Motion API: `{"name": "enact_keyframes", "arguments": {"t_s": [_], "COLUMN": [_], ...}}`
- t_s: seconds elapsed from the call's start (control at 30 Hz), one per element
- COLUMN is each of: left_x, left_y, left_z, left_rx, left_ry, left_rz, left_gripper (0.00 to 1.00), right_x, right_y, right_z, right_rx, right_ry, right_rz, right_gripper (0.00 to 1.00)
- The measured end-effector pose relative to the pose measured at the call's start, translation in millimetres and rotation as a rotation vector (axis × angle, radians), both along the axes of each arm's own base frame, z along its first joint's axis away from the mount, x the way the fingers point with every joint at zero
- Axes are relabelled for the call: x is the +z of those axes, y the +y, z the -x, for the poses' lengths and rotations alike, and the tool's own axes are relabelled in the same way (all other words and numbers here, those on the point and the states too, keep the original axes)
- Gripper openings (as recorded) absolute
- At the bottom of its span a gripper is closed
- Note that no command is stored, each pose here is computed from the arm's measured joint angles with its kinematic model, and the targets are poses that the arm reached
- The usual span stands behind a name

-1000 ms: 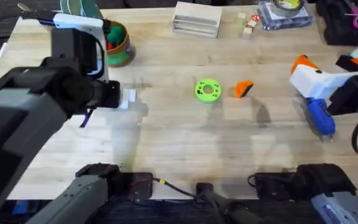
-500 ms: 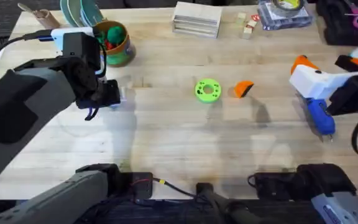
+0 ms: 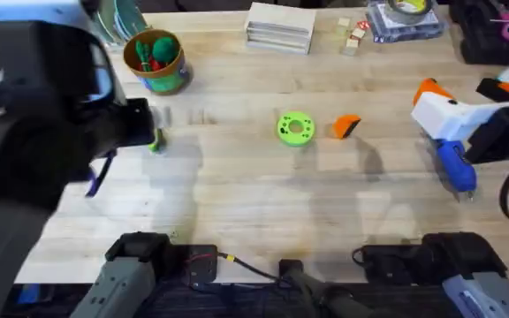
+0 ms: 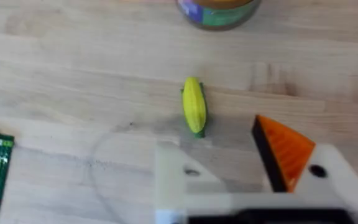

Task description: Pick up the gripper from the table and insert it into the empty holder that is missing its gripper. Then pick up a screw, insert it into the mounting hole, and use the screwdriver to tighten it. Finally, clean up the table by picking up the vegetable and placing it into the bucket.

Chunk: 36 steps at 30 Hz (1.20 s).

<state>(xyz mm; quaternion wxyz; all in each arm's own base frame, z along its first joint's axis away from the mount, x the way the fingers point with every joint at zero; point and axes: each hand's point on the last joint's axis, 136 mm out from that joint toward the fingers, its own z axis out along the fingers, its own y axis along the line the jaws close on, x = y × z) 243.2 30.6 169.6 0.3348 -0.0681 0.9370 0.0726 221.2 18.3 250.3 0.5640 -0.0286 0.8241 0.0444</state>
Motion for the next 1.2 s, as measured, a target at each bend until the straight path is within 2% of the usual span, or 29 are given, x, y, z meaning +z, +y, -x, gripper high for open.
{"name": "enact_keyframes", "arguments": {"t_s": [0.1, 0.13, 0.17, 0.33, 0.37, 0.5, 0.73, 0.9, 1.0, 1.2], "left_x": [32.8, 40.4, 48.4, 84.9, 92.5, 119.6, 138.1, 140.1, 130.3, 131.5], "left_y": [-13.8, -18.1, -23.1, -47.7, -51.8, -63.8, -79.6, -97.9, -102.0, -103.8], "left_z": [7.6, 10.6, 13.8, 26.7, 28.1, 36.4, 41.5, 47.6, 52.7, 53.2], "left_rx": [-0.088, -0.115, -0.145, -0.264, -0.286, -0.352, -0.439, -0.536, -0.551, -0.561], "left_ry": [-0.114, -0.145, -0.180, -0.361, -0.397, -0.524, -0.603, -0.602, -0.556, -0.560], "left_rz": [0.008, 0.011, 0.019, 0.098, 0.110, 0.140, 0.182, 0.244, 0.269, 0.274], "left_gripper": [0.078, 0.039, 0.148, 0.929, 0.974, 0.992, 0.993, 0.993, 0.993, 0.993], "right_x": [0.0, 0.0, 0.0, 0.1, 0.0, 0.0, 0.0, 0.0, 0.0, 0.0], "right_y": [0.0, 0.0, 0.0, 0.0, 0.0, 0.0, 0.0, 0.0, 0.0, 0.0], "right_z": [0.0, 0.0, 0.0, 0.0, 0.0, 0.0, 0.0, 0.0, 0.0, 0.0], "right_rx": [0.000, 0.000, 0.000, 0.000, 0.000, 0.000, 0.000, 0.000, 0.000, 0.000], "right_ry": [0.000, 0.000, 0.000, 0.000, 0.000, 0.000, 0.000, 0.000, 0.000, 0.000], "right_rz": [0.000, 0.000, 0.000, 0.000, 0.000, 0.000, 0.000, 0.000, 0.000, 0.000], "right_gripper": [0.992, 0.992, 0.992, 0.992, 0.992, 0.992, 0.992, 0.992, 0.992, 0.991]}}
